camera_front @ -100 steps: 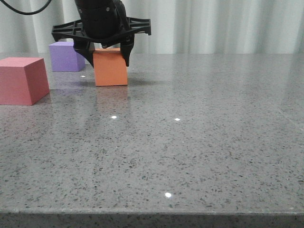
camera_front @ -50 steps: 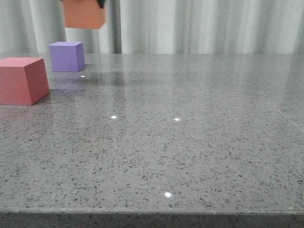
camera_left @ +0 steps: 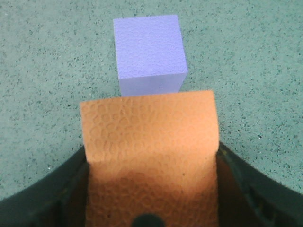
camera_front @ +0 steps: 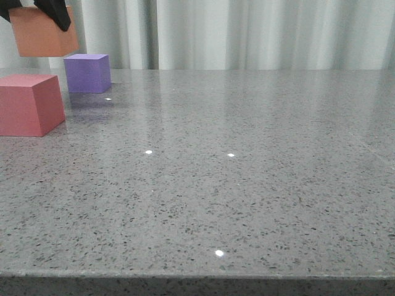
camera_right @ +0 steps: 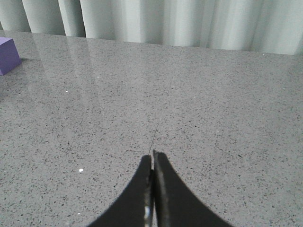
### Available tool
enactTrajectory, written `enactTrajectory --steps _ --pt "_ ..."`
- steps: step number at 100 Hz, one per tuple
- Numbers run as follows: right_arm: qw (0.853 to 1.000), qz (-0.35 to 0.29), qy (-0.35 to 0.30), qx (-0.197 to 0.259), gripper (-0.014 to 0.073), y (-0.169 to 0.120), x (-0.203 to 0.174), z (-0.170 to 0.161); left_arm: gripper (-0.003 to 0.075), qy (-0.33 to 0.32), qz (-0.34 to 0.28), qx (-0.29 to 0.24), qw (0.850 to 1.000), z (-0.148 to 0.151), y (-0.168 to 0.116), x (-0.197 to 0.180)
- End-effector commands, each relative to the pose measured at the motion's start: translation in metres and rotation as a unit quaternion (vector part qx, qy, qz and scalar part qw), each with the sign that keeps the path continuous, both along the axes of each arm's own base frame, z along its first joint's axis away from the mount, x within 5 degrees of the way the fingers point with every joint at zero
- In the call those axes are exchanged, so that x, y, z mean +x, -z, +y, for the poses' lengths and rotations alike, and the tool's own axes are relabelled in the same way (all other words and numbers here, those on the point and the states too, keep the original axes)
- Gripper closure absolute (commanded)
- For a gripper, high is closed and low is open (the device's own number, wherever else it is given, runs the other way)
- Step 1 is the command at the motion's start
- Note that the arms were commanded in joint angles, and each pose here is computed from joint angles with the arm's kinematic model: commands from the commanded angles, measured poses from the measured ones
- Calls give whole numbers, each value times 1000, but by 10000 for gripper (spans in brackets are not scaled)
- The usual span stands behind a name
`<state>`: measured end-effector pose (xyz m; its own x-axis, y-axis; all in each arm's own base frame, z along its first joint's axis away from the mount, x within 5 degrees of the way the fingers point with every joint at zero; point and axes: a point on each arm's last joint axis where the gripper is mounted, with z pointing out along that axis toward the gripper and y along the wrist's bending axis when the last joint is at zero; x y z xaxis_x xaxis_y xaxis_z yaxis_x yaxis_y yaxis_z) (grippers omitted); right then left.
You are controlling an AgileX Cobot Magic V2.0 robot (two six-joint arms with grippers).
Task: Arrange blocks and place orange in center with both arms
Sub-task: 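Lift the orange cube with the left gripper and carry it beside the purple cube, then set the orange cube between the pink and purple cubes, open left gripper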
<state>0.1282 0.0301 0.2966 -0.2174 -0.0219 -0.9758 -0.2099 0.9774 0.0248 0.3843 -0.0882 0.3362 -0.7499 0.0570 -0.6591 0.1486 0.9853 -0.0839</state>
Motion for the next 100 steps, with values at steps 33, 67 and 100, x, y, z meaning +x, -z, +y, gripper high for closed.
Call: enactTrajectory --steps 33,67,100 --pt "999 -51 -10 4 706 -16 1 1 543 3 -24 -17 1000 -4 6 12" --pt "999 -51 -10 4 706 -16 1 1 543 2 4 -10 1000 -7 35 26" --pt "999 -51 -10 4 706 -16 1 1 543 2 4 -10 1000 -7 36 27"
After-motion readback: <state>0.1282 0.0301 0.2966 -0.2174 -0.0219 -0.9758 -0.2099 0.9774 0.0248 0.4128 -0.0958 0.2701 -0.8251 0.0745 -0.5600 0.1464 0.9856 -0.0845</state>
